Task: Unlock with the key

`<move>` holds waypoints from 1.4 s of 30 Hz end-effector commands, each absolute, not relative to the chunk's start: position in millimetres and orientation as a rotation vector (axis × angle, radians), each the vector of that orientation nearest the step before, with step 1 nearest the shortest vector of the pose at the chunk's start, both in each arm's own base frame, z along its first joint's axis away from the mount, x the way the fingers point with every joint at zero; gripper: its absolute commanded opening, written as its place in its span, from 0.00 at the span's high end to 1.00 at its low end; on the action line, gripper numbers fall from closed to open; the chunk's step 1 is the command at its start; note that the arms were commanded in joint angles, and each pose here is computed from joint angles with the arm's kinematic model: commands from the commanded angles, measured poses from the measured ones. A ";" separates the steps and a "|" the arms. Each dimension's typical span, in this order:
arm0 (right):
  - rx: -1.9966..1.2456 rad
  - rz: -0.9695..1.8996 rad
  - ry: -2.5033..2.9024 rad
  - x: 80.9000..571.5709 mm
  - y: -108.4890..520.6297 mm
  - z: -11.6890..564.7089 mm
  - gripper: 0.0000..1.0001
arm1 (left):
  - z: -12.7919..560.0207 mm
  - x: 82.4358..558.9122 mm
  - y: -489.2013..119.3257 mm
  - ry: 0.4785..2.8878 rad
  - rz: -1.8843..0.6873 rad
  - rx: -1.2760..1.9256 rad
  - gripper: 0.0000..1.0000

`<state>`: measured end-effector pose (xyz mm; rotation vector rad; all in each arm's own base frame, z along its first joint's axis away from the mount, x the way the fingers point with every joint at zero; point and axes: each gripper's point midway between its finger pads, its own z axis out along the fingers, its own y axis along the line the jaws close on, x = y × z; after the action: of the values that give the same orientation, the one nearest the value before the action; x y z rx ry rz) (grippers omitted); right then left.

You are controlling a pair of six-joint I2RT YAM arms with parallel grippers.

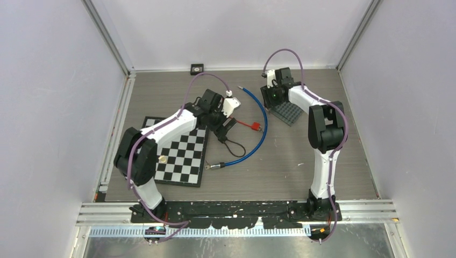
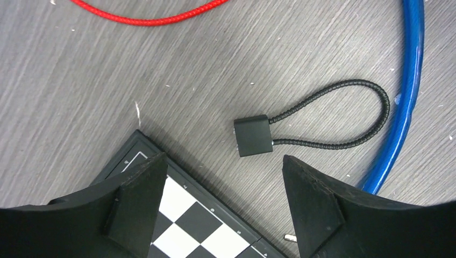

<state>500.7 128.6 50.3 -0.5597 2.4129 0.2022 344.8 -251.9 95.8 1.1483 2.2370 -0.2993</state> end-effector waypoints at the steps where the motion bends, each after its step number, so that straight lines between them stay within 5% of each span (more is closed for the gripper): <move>1: -0.645 0.181 2.398 506.6 138.5 49.1 0.47 | 117.7 348.4 -249.1 2.158 -0.261 1.148 0.19; 31: -0.707 0.176 2.479 501.0 138.5 17.8 0.73 | 134.7 345.4 -244.7 2.137 -0.250 1.172 0.18; 38: -0.673 0.189 2.384 508.4 134.8 68.6 0.98 | 166.9 347.6 -243.0 2.068 -0.251 1.133 0.17; 42: -0.659 0.254 2.270 501.3 137.1 127.7 1.00 | 190.4 360.8 -237.9 2.026 -0.246 0.987 0.00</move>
<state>503.5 131.5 42.1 -0.6771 2.4346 0.1849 341.3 -239.4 137.6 1.1407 2.1467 -0.2530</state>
